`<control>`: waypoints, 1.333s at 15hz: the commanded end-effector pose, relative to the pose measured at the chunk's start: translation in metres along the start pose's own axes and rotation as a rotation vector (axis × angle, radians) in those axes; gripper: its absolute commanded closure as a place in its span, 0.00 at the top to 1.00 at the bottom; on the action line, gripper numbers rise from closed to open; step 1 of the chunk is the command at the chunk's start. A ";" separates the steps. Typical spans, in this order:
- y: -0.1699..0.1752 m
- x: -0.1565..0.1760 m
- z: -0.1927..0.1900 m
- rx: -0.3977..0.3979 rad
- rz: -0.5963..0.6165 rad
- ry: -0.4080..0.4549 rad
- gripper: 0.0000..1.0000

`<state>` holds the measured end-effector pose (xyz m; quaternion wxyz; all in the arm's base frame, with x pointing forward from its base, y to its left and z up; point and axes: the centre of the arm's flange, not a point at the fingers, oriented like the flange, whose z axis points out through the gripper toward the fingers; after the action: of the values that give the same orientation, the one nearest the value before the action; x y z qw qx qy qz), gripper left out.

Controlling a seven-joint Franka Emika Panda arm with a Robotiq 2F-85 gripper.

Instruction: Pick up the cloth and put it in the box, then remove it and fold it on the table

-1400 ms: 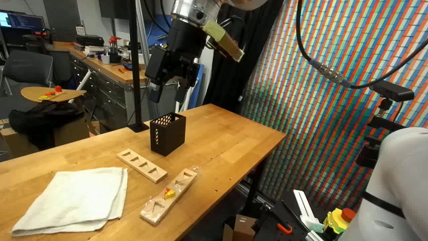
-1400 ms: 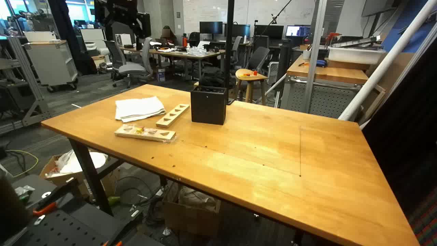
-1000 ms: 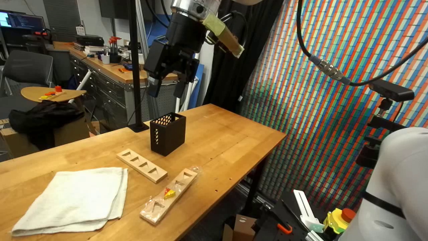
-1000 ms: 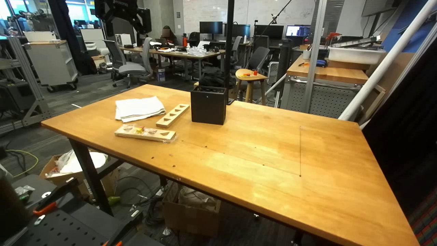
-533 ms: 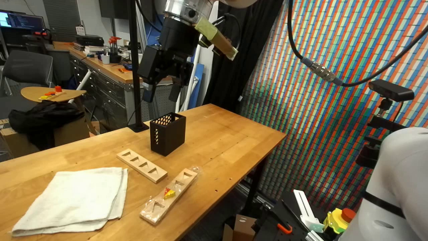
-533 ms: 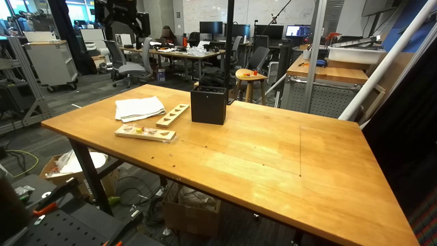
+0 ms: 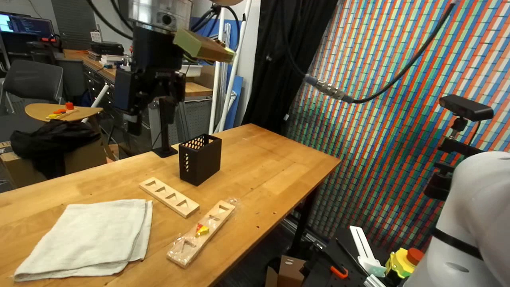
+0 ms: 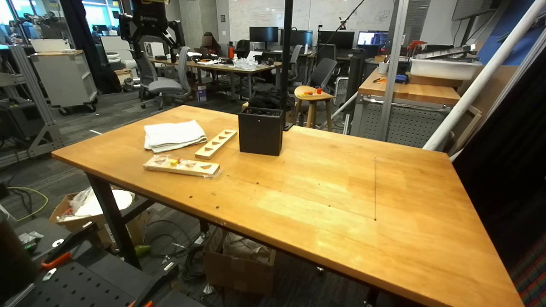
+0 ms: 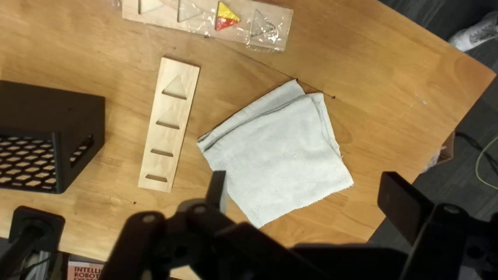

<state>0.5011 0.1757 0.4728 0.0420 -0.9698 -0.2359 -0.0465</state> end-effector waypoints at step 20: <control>-0.027 0.174 0.225 -0.010 -0.386 -0.094 1.00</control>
<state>0.6460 0.2884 0.2988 0.0157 -0.9204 -0.3904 -0.0128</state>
